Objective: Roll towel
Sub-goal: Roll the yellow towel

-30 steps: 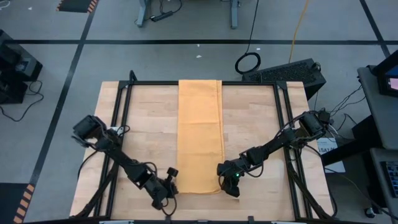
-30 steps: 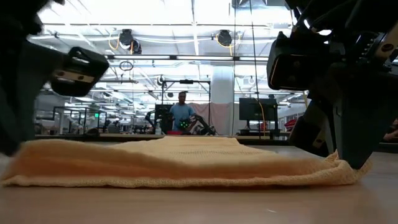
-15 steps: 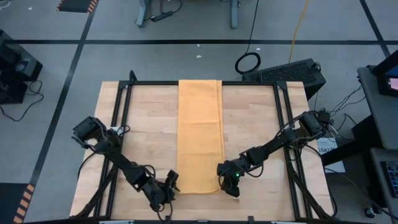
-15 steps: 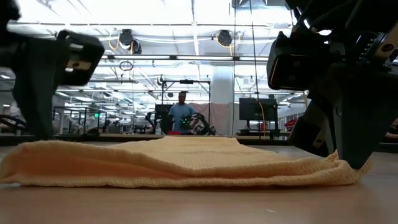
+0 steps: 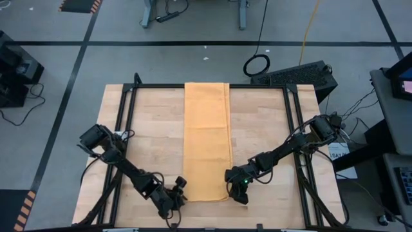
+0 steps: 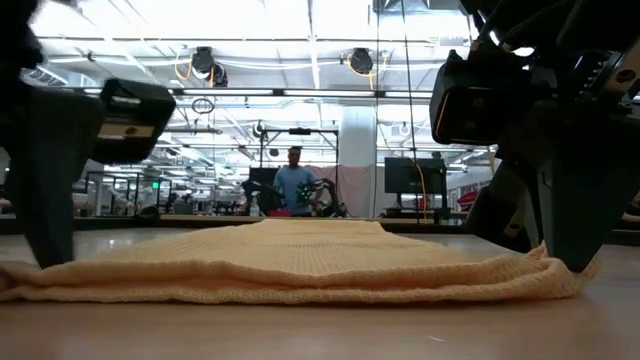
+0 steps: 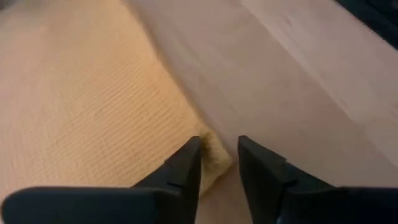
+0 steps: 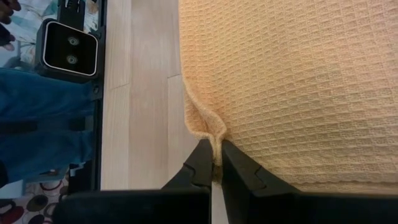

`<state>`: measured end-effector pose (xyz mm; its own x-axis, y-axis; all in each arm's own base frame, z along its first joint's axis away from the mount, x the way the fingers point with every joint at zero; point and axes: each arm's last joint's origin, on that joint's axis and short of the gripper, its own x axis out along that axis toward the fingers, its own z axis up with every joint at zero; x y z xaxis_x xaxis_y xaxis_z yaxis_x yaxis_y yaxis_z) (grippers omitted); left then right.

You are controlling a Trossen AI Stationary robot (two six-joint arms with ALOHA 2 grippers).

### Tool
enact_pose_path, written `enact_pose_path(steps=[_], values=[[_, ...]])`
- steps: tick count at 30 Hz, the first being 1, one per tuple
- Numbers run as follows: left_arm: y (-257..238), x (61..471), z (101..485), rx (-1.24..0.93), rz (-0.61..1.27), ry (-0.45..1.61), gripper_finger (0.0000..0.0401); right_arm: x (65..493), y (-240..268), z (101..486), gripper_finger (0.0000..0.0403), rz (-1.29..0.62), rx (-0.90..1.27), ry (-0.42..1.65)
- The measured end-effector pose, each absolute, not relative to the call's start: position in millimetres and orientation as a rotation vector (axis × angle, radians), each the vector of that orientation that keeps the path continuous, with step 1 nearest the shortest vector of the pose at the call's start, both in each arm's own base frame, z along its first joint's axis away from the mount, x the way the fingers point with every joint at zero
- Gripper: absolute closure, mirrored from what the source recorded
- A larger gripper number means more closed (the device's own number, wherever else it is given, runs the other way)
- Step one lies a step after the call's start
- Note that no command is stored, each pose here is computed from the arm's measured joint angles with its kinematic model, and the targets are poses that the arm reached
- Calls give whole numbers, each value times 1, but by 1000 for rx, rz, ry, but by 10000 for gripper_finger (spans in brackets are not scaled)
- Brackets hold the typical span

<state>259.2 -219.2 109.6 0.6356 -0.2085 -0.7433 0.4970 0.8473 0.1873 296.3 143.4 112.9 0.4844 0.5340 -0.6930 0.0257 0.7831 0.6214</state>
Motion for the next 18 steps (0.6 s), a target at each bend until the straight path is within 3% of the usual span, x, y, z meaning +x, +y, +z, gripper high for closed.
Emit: enact_pose_path(steps=[9, 14, 18], values=[[-213, 262, 109, 360, -366, 807, 385, 296, 143, 113, 399, 334, 621, 1032], [-214, 264, 110, 235, -322, 806, 392, 296, 144, 113, 399, 333, 657, 1042], [-216, 265, 117, 57, -282, 782, 394, 298, 148, 121, 399, 436, 733, 1030]])
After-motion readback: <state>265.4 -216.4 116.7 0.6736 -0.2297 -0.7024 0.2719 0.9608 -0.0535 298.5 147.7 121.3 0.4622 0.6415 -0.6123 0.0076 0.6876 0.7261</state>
